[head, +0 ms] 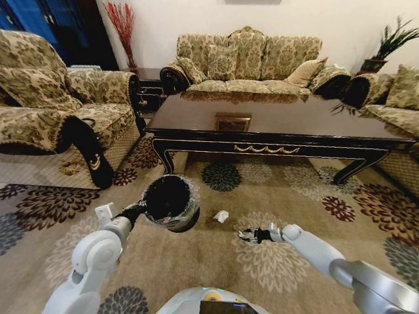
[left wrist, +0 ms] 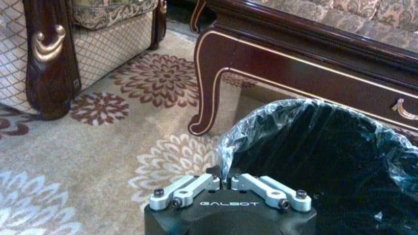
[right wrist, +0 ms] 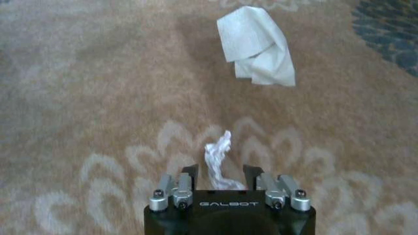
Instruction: Move to the front of the table and pick up the trash from the floor, then place it into the trash bin.
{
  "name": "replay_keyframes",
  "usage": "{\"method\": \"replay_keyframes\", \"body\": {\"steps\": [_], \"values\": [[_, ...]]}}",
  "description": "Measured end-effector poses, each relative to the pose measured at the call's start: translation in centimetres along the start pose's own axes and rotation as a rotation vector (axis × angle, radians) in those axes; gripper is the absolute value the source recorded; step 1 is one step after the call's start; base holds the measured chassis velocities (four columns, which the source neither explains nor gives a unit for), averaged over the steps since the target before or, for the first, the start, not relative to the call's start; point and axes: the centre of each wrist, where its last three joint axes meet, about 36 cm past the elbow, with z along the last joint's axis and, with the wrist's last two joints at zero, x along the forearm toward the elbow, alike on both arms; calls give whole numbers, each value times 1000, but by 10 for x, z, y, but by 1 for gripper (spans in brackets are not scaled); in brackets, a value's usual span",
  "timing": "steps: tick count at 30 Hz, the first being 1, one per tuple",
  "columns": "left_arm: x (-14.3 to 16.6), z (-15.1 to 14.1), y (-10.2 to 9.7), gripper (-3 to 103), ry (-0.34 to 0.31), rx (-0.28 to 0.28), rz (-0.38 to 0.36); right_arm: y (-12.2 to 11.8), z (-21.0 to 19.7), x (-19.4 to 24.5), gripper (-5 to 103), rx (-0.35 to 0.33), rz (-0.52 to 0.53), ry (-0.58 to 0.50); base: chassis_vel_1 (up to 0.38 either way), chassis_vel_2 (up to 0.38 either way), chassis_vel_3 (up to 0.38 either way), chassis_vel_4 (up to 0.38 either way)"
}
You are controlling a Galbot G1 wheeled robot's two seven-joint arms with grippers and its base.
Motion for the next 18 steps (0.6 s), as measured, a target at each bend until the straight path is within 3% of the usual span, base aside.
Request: {"method": "replay_keyframes", "body": {"steps": [5, 8, 10, 14, 18], "values": [[-1, 0, 0, 3, 2, -1, 1, 0, 2, 2, 33, 0, 4, -1, 0, 0, 0, 0], [-2, 1, 0, 3, 5, -1, 2, 2, 3, 0, 18, -1, -10, -2, 0, 0, 0, 0], [-2, 1, 0, 3, 5, -1, 2, 3, 4, -1, 18, -1, -12, -3, 0, 0, 0, 0], [-2, 1, 0, 3, 3, -2, -1, 6, 5, -2, 3, 4, -23, 1, 0, 0, 0, 0], [-1, 0, 1, 3, 3, -3, -2, 5, 5, -1, 0, 9, -25, -3, 0, 0, 0, 0]]}}
